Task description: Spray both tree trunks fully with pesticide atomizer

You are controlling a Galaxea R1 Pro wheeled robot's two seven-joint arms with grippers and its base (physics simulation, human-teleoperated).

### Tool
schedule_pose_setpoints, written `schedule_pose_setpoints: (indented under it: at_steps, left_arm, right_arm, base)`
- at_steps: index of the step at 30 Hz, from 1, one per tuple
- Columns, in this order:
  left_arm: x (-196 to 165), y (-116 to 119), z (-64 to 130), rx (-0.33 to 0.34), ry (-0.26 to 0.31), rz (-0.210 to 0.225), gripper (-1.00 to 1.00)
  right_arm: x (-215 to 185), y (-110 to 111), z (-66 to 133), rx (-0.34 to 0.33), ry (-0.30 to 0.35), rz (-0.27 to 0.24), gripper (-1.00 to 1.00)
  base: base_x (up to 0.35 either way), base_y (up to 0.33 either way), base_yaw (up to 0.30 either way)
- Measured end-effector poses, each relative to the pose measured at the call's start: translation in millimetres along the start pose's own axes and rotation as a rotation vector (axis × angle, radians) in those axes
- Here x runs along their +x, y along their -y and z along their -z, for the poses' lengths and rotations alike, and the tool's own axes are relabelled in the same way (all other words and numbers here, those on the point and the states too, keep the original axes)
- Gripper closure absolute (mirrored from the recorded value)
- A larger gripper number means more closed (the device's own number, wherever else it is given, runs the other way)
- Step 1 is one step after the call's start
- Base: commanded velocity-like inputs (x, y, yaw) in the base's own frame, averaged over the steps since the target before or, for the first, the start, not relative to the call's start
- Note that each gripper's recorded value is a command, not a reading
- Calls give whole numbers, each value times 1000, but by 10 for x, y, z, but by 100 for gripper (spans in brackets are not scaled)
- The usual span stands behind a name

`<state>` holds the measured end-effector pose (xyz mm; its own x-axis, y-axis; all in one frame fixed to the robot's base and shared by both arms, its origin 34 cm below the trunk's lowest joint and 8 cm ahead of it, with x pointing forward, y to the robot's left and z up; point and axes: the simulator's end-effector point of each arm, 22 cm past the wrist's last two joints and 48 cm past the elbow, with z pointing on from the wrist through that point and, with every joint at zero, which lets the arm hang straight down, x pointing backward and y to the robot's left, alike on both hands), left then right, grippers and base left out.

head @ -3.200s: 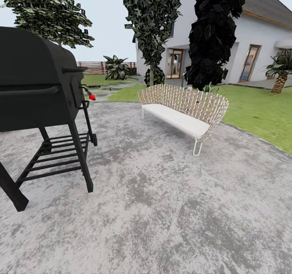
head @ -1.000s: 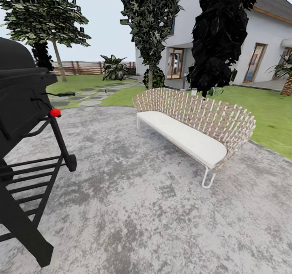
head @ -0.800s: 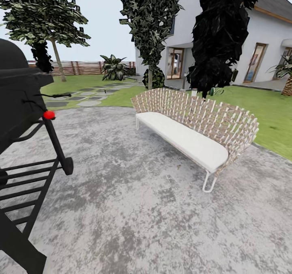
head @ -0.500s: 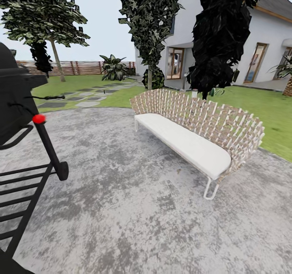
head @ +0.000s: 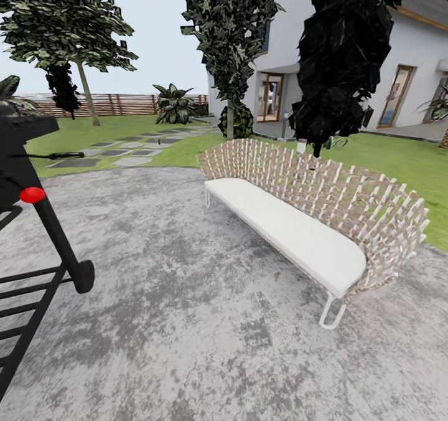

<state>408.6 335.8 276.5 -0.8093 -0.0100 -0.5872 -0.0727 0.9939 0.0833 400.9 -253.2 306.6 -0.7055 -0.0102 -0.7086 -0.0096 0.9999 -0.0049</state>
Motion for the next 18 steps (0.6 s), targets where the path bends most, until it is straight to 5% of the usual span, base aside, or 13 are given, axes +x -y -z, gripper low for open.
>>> schedule_pose_setpoints:
  at_steps: [18]
  left_arm:
    - [-6,-26,0,-9,3,5,-100]
  right_arm:
    - [-63,-12,0,-3,28,2,-100]
  base:
    - [339,-82,243]
